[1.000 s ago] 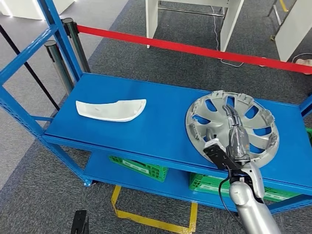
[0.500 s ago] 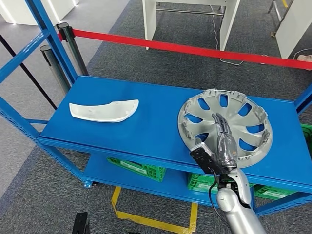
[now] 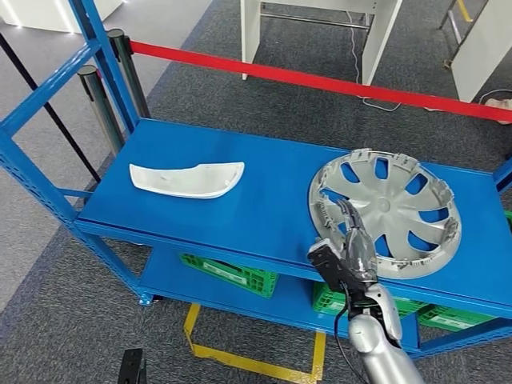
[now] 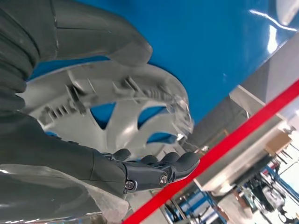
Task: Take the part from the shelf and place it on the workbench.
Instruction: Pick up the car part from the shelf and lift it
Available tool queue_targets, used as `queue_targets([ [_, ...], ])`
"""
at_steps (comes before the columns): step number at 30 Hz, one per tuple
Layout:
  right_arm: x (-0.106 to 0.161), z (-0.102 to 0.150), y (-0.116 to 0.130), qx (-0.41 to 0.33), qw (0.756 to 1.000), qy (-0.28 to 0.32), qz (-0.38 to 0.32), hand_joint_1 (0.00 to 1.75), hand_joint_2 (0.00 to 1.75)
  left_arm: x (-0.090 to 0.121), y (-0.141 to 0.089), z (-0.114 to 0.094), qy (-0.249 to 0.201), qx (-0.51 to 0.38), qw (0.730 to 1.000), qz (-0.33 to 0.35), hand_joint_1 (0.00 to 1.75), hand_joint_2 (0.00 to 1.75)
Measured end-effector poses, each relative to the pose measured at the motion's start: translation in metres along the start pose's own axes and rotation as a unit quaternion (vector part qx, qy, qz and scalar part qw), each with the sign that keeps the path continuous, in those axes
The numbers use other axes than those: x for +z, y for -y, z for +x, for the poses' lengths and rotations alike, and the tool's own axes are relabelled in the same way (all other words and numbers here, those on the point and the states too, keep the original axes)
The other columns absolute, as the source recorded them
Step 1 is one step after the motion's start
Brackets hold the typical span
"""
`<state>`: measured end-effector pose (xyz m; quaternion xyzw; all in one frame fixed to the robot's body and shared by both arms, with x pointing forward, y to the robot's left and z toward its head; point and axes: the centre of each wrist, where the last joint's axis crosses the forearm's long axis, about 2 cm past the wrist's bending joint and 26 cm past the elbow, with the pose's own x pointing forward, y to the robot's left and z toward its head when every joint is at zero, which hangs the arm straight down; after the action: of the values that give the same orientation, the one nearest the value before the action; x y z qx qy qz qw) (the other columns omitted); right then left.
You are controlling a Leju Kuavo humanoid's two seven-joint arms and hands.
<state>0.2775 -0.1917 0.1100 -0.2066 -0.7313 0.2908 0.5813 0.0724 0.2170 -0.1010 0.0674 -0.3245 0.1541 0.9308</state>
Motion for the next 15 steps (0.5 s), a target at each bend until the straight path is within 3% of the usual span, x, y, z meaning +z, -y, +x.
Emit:
queue_targets([
  [9,0.0000,0.0005,-0.0076,0.000,1.000,-0.012,0.005,0.00,1.75,0.0003,0.0011,0.0000,-0.001,0.003,1.000,0.001,0.00,0.00],
  [15,0.0059,-0.0007,-0.0107,0.067,0.997,-0.039,-0.026,0.00,1.75,0.0025,-0.0011,-0.0043,-0.007,0.009,1.000,0.008,0.00,0.00],
])
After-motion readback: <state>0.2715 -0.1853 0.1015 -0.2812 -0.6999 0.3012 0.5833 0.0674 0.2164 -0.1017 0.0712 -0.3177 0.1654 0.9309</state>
